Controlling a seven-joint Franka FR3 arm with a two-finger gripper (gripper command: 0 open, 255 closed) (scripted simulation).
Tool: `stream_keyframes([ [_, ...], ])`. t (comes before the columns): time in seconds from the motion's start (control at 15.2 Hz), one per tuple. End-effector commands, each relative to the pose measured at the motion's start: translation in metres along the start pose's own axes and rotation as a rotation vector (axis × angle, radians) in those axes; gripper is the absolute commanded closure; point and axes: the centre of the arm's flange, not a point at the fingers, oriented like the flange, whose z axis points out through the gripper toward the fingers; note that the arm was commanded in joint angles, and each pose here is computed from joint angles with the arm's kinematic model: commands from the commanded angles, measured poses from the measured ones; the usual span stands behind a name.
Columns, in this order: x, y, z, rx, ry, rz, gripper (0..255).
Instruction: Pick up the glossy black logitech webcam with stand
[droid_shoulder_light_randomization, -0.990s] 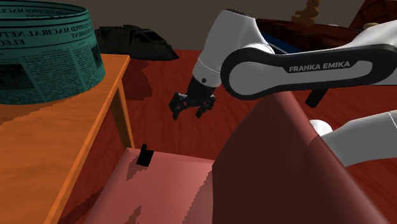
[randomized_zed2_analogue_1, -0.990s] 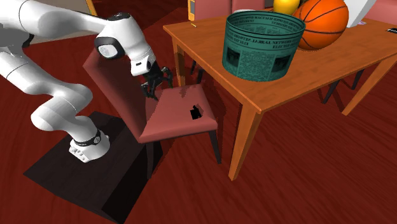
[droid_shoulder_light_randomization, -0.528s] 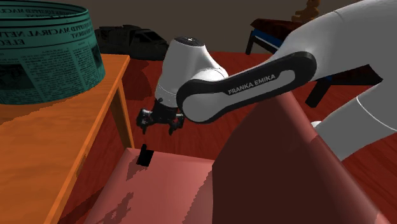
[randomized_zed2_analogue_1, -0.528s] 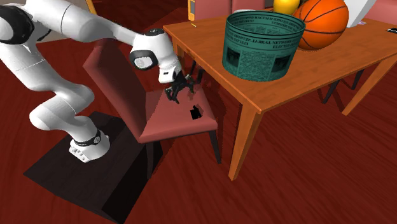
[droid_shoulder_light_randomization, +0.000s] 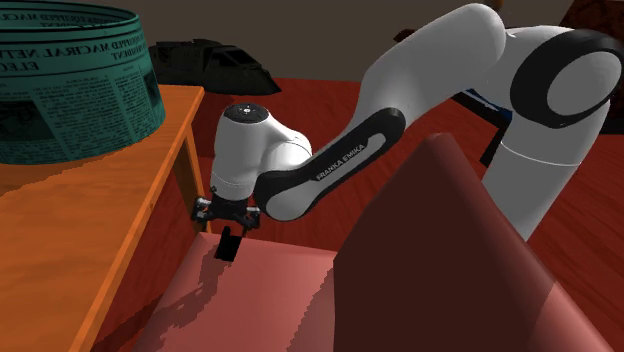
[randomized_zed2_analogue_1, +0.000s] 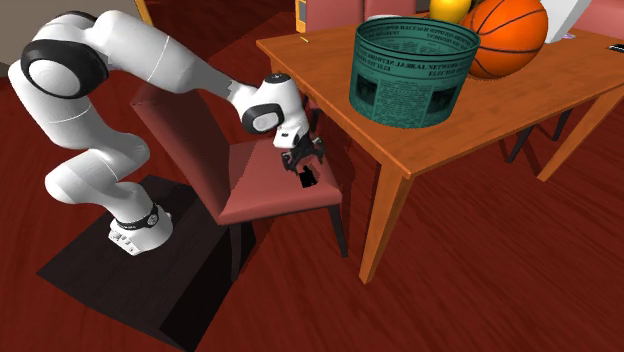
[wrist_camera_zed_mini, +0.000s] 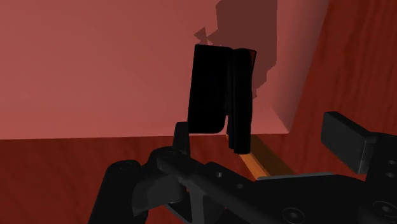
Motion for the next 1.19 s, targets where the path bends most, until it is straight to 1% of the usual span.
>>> stream_keyframes([
  [0.0,-0.001,0.000,0.012,0.000,0.002,0.006,0],
  [0.26,-0.003,0.005,0.032,0.000,0.002,0.006,0],
  [0.4,-0.003,0.006,0.035,0.000,0.002,0.006,0],
  [0.46,-0.004,0.010,0.036,0.001,0.002,0.006,255],
  [0.53,-0.003,0.009,0.033,0.000,0.002,0.006,255],
  [0.66,-0.004,0.009,0.041,0.001,0.002,0.006,255],
  [0.86,-0.004,0.019,0.033,-0.001,0.001,0.007,255],
  [0.99,-0.002,0.016,0.031,-0.002,0.001,0.007,255],
  [1.06,-0.003,0.006,0.035,0.000,0.002,0.006,255],
  [1.12,-0.003,0.005,0.030,0.000,0.002,0.006,255],
])
